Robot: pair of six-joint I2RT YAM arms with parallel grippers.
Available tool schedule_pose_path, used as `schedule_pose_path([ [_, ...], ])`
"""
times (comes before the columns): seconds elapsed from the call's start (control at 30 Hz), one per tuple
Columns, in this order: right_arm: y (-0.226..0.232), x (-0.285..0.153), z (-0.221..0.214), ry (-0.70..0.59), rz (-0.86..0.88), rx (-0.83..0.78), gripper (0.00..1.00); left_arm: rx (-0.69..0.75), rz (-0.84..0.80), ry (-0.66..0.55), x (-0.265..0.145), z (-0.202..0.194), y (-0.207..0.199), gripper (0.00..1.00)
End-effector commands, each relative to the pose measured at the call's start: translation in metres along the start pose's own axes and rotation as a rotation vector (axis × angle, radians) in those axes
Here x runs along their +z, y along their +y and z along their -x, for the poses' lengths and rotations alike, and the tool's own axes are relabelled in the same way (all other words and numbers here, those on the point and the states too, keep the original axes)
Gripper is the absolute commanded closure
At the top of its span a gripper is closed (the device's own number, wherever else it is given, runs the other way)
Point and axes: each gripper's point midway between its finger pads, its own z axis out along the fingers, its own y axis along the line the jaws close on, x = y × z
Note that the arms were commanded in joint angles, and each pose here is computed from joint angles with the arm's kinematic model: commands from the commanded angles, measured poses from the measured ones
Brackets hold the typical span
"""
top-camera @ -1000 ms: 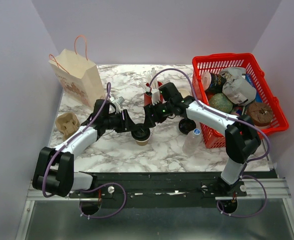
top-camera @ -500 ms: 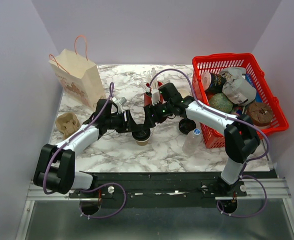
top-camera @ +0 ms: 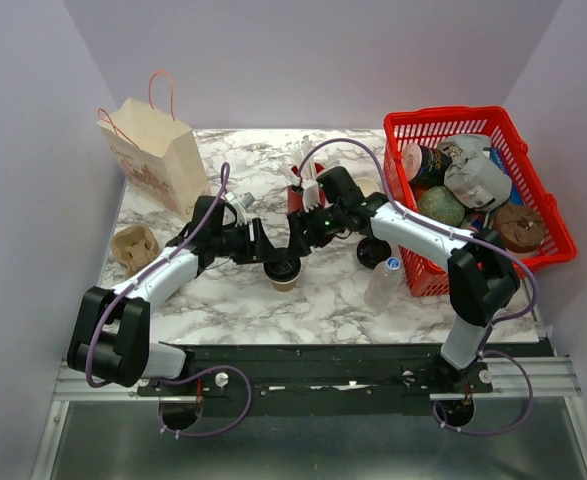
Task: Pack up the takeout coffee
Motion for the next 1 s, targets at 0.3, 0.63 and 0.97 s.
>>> schedule_pose_path([
  [0.3,-0.002,-0.004,-0.024,0.047,-0.016,0.002,0.24,0.031,0.023,-0.014,-0.002,0.006,-0.002,0.36],
  [0.63,0.005,-0.002,-0.01,0.015,0.025,-0.02,0.23,0.064,0.028,0.003,-0.011,-0.003,-0.002,0.36],
  [0.97,0.014,-0.001,-0.013,0.014,0.128,0.004,0.24,0.039,0.039,-0.001,-0.012,-0.008,0.007,0.37],
])
